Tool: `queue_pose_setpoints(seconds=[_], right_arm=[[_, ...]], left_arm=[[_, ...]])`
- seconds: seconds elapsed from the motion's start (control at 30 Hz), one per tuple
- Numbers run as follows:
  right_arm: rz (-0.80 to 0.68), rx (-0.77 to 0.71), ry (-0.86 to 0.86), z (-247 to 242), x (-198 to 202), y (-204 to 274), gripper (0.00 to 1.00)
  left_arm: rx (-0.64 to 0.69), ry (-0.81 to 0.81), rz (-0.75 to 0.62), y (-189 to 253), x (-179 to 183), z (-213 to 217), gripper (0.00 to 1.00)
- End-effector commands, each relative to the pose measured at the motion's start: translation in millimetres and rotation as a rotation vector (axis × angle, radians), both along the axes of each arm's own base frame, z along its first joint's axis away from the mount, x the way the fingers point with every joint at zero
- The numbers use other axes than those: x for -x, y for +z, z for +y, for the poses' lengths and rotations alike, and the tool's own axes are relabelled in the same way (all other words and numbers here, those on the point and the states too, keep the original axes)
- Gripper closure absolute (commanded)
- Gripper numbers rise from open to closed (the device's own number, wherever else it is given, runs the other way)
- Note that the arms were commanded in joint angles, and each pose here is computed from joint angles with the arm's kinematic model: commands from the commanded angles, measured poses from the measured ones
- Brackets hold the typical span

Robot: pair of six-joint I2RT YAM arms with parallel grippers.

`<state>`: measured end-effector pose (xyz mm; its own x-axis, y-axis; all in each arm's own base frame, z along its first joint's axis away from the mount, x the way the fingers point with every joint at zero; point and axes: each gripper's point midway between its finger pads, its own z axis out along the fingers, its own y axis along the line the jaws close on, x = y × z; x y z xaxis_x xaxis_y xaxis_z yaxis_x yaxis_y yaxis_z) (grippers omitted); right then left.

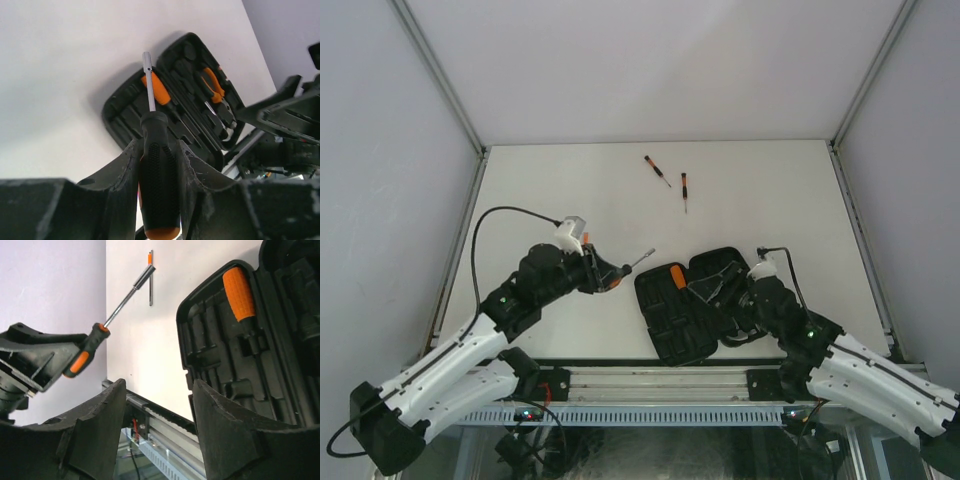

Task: Sort the tools into containers
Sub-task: Pick up the screwdriver from the center of the board.

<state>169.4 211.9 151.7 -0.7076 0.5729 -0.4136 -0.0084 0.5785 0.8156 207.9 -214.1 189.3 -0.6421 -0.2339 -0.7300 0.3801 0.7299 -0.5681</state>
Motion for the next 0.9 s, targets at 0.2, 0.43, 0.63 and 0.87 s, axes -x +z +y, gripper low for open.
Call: queue_pose_setpoints(seconds=[0.2, 0.43, 0.63, 0.87], right_arm=[[0.079, -0.265, -0.126, 37.1, -21.9, 26.2, 0.41], [0.187, -0.359, -0.212, 49.4, -29.3, 18.3, 0.41], [0.274, -0.408, -0.271, 52.8, -35.1, 7.8, 0.41], [0.347, -0.439, -0.223, 62.8, -35.1, -2.5, 0.49]], left_arm=[[0.135, -0.088, -0.020, 18.0, 4.9, -55.2, 0.92], [0.144, -0.153, -0.019, 24.3, 15.4, -78.1, 0.93], [0.150, -0.185, -0.025, 29.3, 25.7, -88.5, 0.93], [0.148, -0.200, -0.035, 30.9, 30.3, -85.6, 0.93]])
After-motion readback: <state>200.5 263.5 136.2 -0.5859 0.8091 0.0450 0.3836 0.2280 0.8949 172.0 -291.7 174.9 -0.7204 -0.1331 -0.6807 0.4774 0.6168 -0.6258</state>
